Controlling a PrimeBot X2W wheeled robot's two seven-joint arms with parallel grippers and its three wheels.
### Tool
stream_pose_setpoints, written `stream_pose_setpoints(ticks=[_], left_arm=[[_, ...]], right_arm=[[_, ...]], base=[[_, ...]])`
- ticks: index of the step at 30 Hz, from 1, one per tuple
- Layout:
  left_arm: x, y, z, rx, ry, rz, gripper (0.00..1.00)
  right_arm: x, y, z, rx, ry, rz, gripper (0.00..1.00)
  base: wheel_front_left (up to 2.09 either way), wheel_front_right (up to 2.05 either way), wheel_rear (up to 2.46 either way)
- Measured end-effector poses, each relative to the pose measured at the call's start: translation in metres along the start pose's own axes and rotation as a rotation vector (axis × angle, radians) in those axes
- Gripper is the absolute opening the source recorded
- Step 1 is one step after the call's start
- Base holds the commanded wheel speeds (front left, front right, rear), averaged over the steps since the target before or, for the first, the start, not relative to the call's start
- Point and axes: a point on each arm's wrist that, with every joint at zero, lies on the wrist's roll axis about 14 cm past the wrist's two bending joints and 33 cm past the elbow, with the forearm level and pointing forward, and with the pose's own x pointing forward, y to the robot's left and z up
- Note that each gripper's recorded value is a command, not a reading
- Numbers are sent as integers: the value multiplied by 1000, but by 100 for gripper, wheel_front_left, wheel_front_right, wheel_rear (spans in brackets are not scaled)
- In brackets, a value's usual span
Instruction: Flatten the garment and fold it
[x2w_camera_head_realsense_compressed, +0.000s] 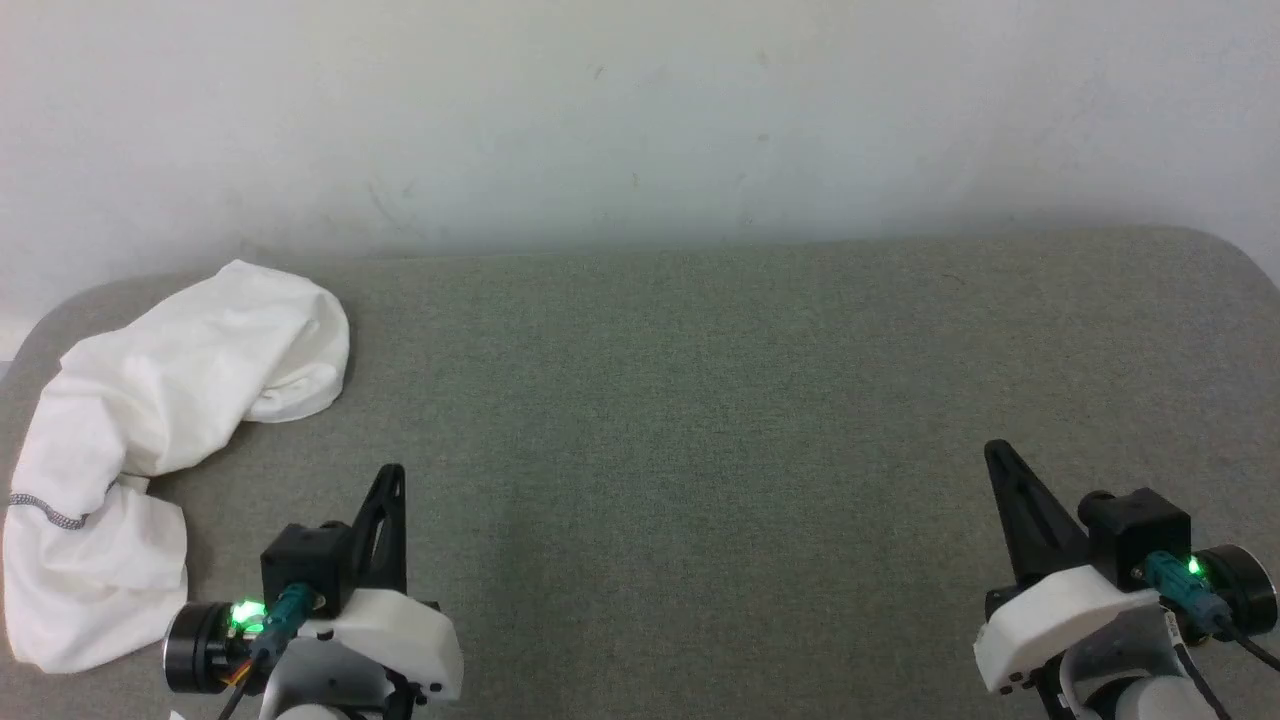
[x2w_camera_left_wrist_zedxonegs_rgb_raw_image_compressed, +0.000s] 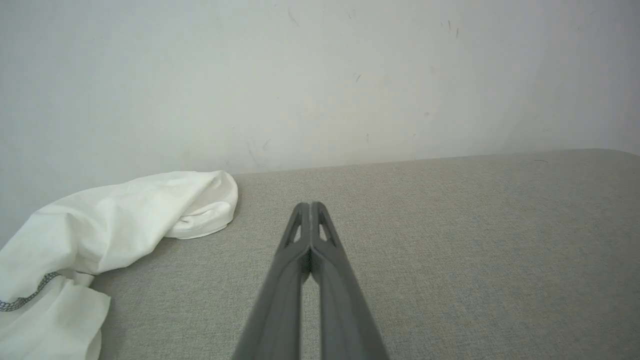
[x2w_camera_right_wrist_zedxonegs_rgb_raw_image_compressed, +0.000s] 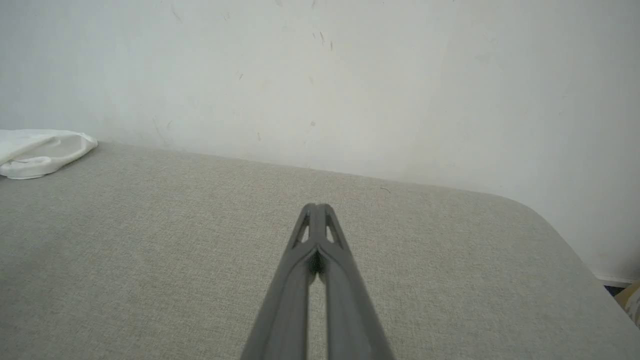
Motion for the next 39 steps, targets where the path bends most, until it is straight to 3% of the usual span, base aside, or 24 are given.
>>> stream_pose_setpoints(ticks=[16, 17, 39], left_arm=[[0, 0, 0, 0, 0, 0, 0], [0, 0, 0, 0, 0, -1, 100], [-3, 2, 2, -47, -25, 4, 100]], right_arm=[[0, 0, 0, 0, 0, 0, 0], [0, 0, 0, 0, 0, 0, 100], [0, 0, 3, 31, -30, 0, 100]], base=[[0, 0, 0], [0, 0, 0], [0, 0, 0]])
